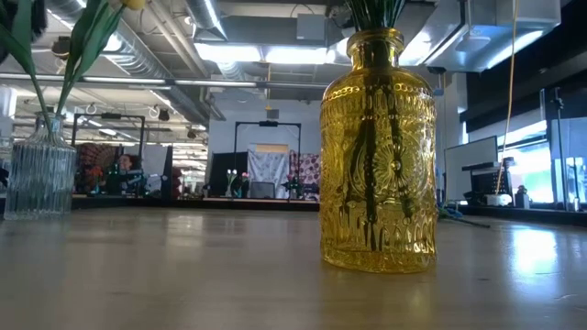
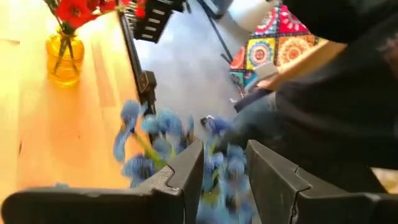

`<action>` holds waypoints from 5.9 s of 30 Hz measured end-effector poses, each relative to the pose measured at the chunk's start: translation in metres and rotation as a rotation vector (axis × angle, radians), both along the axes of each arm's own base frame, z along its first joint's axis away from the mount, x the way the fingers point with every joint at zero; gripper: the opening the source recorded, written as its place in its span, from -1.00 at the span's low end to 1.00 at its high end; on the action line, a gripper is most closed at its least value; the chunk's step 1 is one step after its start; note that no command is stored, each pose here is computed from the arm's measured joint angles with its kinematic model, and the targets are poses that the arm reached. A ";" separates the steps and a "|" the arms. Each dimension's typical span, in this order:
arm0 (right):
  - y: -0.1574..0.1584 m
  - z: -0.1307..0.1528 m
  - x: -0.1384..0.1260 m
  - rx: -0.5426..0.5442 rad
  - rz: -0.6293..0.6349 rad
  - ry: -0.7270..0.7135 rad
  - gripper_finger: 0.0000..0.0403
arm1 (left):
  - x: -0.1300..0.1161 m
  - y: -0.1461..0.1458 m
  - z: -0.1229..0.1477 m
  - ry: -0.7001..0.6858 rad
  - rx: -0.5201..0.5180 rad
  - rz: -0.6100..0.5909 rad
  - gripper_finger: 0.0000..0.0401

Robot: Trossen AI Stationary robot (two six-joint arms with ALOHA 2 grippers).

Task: Sort flowers into vase by color
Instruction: Put the bottom blue flowers into the red vase

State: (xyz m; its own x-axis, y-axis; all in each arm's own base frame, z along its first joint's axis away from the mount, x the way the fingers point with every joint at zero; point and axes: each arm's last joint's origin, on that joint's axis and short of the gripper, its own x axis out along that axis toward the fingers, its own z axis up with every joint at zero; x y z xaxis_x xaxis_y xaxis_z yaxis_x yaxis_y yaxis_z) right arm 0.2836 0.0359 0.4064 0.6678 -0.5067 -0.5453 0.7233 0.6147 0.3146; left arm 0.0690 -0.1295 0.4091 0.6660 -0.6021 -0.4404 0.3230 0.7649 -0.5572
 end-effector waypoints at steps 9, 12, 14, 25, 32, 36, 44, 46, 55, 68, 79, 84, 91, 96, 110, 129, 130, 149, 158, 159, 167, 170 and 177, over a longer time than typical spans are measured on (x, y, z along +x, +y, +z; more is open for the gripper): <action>0.000 0.000 0.000 -0.033 0.026 0.026 0.95 | 0.035 -0.022 0.013 0.085 0.010 0.047 -0.36; 0.000 -0.001 -0.001 -0.036 0.027 0.041 0.95 | 0.047 -0.024 0.025 0.034 0.029 0.072 -0.25; 0.000 -0.001 -0.001 -0.037 0.027 0.045 0.95 | 0.056 -0.024 0.037 -0.008 0.039 0.089 -0.18; 0.000 -0.002 -0.001 -0.068 0.070 0.081 0.95 | 0.088 -0.022 0.076 -0.079 0.036 0.039 0.11; 0.000 -0.005 -0.005 -0.066 0.102 0.142 0.95 | 0.057 -0.028 0.058 0.331 0.090 0.026 0.10; 0.000 -0.007 -0.006 -0.069 0.103 0.168 0.95 | 0.048 -0.031 0.049 0.427 0.153 0.075 0.10; 0.000 -0.007 -0.007 -0.079 0.094 0.169 0.95 | 0.054 -0.049 0.027 0.602 0.261 0.105 0.09; 0.000 -0.007 -0.007 -0.080 0.094 0.169 0.95 | 0.055 -0.053 0.018 0.694 0.282 0.094 0.09; 0.000 -0.007 -0.007 -0.080 0.094 0.169 0.95 | 0.041 -0.068 -0.003 0.851 0.312 0.041 -0.20; -0.001 -0.006 -0.007 -0.101 0.073 0.166 0.95 | 0.028 -0.079 -0.007 0.869 0.284 0.094 -0.95; -0.001 -0.007 -0.008 -0.104 0.074 0.180 0.95 | 0.023 -0.095 -0.009 0.866 0.232 0.072 -0.97; -0.001 -0.007 -0.008 -0.104 0.073 0.183 0.95 | 0.020 -0.100 -0.027 0.931 0.278 0.087 -0.97; -0.001 -0.007 -0.008 -0.103 0.074 0.183 0.95 | 0.020 -0.104 -0.045 0.977 0.309 0.081 -0.97; -0.001 -0.007 -0.008 -0.103 0.075 0.184 0.95 | 0.019 -0.101 -0.042 0.980 0.290 0.085 -0.97; -0.001 -0.007 -0.008 -0.102 0.076 0.184 0.95 | 0.021 -0.089 -0.021 0.752 0.135 0.147 -0.35; -0.001 -0.007 -0.008 -0.102 0.076 0.185 0.95 | 0.025 -0.098 -0.052 0.741 0.106 0.315 0.04; -0.001 -0.007 -0.008 -0.102 0.076 0.185 0.95 | 0.026 -0.099 -0.051 0.723 0.098 0.312 0.03; -0.001 -0.008 -0.009 -0.098 0.082 0.196 0.95 | 0.034 -0.115 -0.062 0.526 0.266 0.170 -0.46; -0.002 -0.009 -0.010 -0.102 0.082 0.215 0.95 | 0.024 -0.099 -0.069 0.662 0.390 0.272 -0.97; -0.002 -0.009 -0.010 -0.103 0.081 0.216 0.95 | 0.022 -0.098 -0.070 0.672 0.402 0.284 -0.98; -0.002 -0.010 -0.012 -0.106 0.081 0.239 0.95 | 0.014 -0.099 -0.065 0.792 0.374 0.240 -0.99; -0.002 -0.011 -0.012 -0.107 0.081 0.242 0.95 | 0.016 -0.102 -0.059 0.764 0.329 0.233 -0.99; -0.002 -0.010 -0.012 -0.113 0.076 0.241 0.95 | 0.020 -0.113 -0.077 0.713 0.332 0.197 -0.98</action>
State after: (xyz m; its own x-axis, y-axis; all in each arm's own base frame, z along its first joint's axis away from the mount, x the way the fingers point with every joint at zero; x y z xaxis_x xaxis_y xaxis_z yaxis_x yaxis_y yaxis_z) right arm 0.2716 0.0336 0.3959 0.5637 -0.5272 -0.6358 0.7197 0.6912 0.0650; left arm 0.0889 -0.2423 0.3326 0.2377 -0.2665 -0.9341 -0.1820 0.9324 -0.3123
